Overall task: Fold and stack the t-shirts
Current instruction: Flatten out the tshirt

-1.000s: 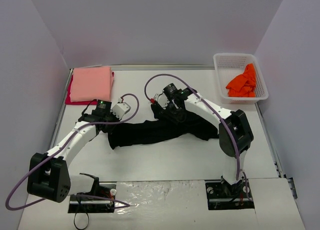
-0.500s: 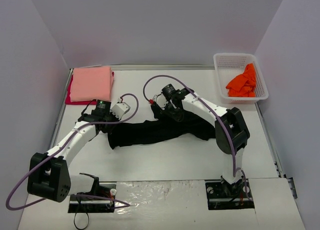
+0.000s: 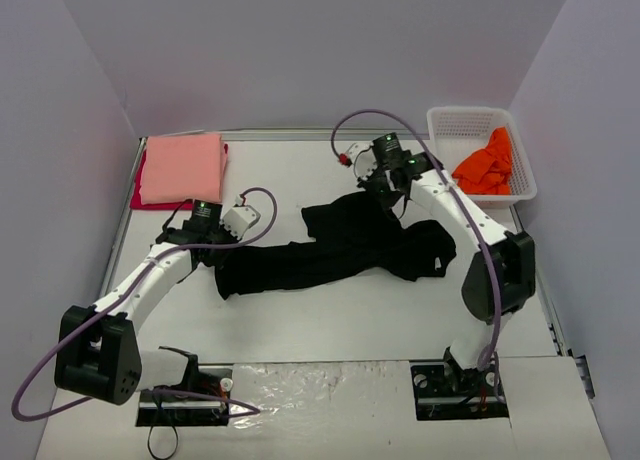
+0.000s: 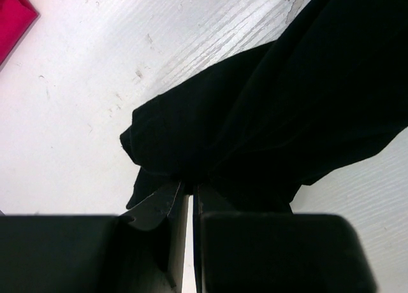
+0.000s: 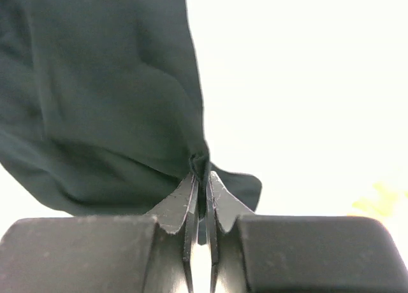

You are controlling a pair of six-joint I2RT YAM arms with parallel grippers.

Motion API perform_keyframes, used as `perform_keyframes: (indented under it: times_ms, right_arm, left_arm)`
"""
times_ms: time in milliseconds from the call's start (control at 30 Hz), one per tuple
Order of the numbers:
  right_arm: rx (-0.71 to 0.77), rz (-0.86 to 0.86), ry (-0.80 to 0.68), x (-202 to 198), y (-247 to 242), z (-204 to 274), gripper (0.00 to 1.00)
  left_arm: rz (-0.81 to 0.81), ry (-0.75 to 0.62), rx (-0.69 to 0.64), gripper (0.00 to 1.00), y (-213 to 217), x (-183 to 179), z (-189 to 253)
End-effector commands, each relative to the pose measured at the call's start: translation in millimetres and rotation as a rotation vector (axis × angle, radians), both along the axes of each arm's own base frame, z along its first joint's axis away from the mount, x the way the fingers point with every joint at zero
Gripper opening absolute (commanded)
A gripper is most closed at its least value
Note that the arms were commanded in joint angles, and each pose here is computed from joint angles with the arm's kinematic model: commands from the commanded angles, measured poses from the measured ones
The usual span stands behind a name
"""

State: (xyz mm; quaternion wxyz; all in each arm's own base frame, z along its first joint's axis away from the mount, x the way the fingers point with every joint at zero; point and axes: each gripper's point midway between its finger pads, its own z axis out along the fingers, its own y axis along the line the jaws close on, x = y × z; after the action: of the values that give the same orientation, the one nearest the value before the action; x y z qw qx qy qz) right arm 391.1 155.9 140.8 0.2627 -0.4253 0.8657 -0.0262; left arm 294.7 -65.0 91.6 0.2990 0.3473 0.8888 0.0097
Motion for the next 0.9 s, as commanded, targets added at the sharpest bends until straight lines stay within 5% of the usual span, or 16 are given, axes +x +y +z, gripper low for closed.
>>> perform_keyframes:
  times_ms: [0, 867]
  right_arm:
    - [0.003, -0.06, -0.153, 4, -38, 71, 0.0]
    - [-0.044, -0.354, -0.367, -25, -152, 138, 0.0]
  left_arm:
    - [0.016, -0.028, 0.01, 0.02, 6, 2, 11]
    - [0.031, -0.143, 0.112, 0.03, 27, 6, 41]
